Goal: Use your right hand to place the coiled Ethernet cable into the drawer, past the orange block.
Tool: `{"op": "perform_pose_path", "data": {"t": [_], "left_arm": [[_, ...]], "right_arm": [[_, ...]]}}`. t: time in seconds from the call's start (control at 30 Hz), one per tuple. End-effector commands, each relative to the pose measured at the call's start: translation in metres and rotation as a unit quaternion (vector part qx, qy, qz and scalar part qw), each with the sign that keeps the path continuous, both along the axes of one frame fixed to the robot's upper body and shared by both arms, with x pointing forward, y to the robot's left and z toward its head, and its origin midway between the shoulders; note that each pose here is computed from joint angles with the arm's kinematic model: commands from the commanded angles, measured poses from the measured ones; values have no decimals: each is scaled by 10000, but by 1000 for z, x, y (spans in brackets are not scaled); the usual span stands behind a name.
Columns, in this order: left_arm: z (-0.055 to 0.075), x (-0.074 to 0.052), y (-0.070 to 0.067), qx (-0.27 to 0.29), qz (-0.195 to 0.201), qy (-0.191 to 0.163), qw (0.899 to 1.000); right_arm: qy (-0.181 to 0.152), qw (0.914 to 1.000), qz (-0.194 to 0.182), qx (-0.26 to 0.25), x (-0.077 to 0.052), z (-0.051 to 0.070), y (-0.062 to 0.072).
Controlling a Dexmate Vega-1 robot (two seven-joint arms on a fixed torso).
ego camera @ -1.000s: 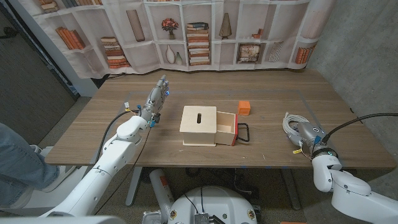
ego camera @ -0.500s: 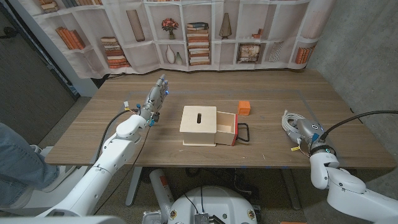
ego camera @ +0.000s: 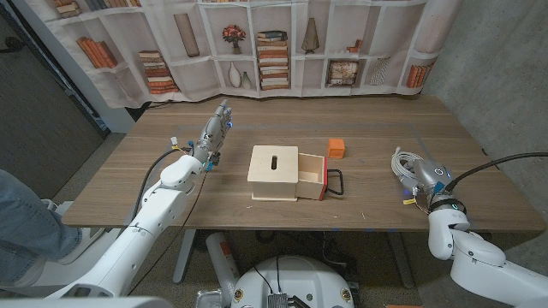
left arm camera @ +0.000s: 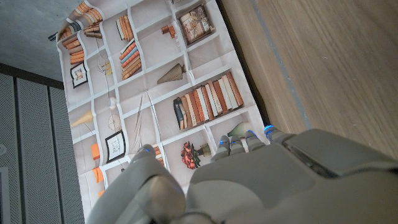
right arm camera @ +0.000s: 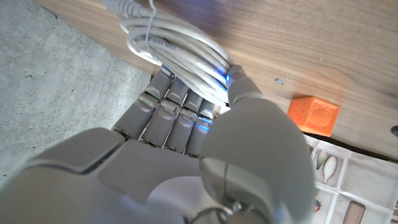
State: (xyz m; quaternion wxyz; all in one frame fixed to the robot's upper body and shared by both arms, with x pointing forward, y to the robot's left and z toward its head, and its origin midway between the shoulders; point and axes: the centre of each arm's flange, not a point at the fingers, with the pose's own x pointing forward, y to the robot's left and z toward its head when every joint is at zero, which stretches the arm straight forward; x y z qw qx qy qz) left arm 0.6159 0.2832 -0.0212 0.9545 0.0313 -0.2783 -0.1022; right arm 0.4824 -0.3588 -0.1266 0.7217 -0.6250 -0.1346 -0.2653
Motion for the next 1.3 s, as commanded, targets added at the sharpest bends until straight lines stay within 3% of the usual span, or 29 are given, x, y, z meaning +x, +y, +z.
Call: {"op": "perform_pose_path", "data": {"t": [0.03,0.73,1.3], "left_arm": [[4,-1,-7,50,-28,-37,10000],[9,-2,-5,74,-28,-91,9999],[12,-5,-5,108,-20,-126,9999]], "right_arm": [[-169,9996,116,197,-10,8,-7],[-564,9946,795,355,-16,32,-4],[-784,9818,1530,806,-17,46,-4]]}}
